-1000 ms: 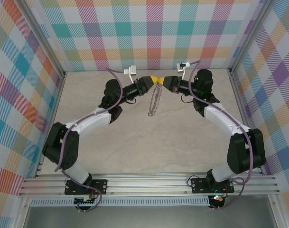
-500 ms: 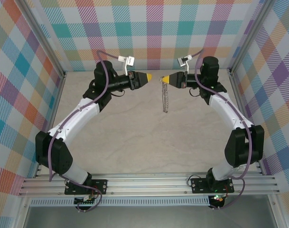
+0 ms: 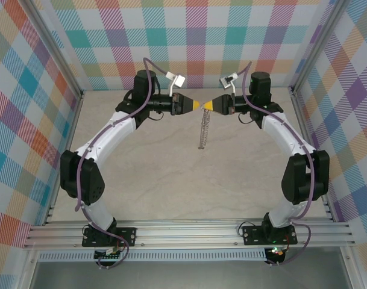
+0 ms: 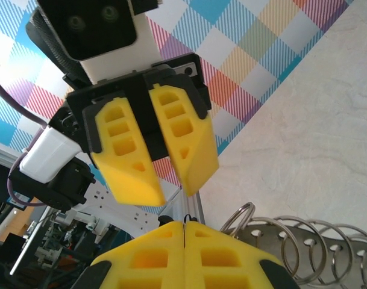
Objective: Put the keys on the keyring
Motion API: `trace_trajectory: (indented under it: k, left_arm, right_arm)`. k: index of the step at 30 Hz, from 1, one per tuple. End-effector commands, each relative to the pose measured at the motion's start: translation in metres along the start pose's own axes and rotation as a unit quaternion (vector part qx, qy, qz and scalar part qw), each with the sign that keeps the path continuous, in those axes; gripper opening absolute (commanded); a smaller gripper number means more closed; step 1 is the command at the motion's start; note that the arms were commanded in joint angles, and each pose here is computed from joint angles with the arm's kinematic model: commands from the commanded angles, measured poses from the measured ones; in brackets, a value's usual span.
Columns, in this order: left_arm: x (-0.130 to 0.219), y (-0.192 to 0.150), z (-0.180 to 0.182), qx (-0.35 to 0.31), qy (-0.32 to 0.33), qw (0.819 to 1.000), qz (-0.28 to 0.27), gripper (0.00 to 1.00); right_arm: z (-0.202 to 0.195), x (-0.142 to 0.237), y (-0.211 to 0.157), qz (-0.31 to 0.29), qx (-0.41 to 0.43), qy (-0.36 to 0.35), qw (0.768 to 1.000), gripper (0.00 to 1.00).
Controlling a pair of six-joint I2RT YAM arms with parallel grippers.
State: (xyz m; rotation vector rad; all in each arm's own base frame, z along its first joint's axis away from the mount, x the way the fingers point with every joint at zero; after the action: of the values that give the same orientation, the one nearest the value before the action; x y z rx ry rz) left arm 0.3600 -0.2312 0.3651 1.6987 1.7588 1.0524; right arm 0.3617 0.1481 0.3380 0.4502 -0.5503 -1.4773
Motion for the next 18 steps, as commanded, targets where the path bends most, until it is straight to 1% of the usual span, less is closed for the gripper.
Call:
trace_trajectory:
  k: [1, 8, 18]
  left_arm:
    - [0.001, 0.009, -0.001, -0.018, -0.020, 1.000, 0.003, 0.18]
    - [-0.011, 0.005, 0.018, 0.002, -0.029, 1.000, 0.010, 0.18]
    - [-0.019, 0.003, 0.024, 0.009, -0.037, 0.999, 0.010, 0.22]
  right_arm:
    - [0.005, 0.001, 0.009, 0.005, 0.034, 0.020, 0.999, 0.00]
    - [-0.004, 0.000, 0.009, 0.003, 0.034, 0.019, 0.999, 0.00]
    - [-0.009, -0.001, 0.009, -0.001, 0.032, 0.020, 0.999, 0.00]
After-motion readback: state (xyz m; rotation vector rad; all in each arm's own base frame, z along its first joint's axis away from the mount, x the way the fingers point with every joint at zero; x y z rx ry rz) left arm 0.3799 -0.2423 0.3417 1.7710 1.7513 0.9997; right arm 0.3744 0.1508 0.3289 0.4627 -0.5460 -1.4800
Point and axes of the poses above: each hand's point on the last joint's axis, 136 mm out from that joint toward the fingers, its own x axis back along the fingers, its own z axis along the line the jaws close on, y = z × x, the point moved 10 cm from there along x, back along the fingers, and after that the axes turned 1 degree about -x, right-handed, at the moved point
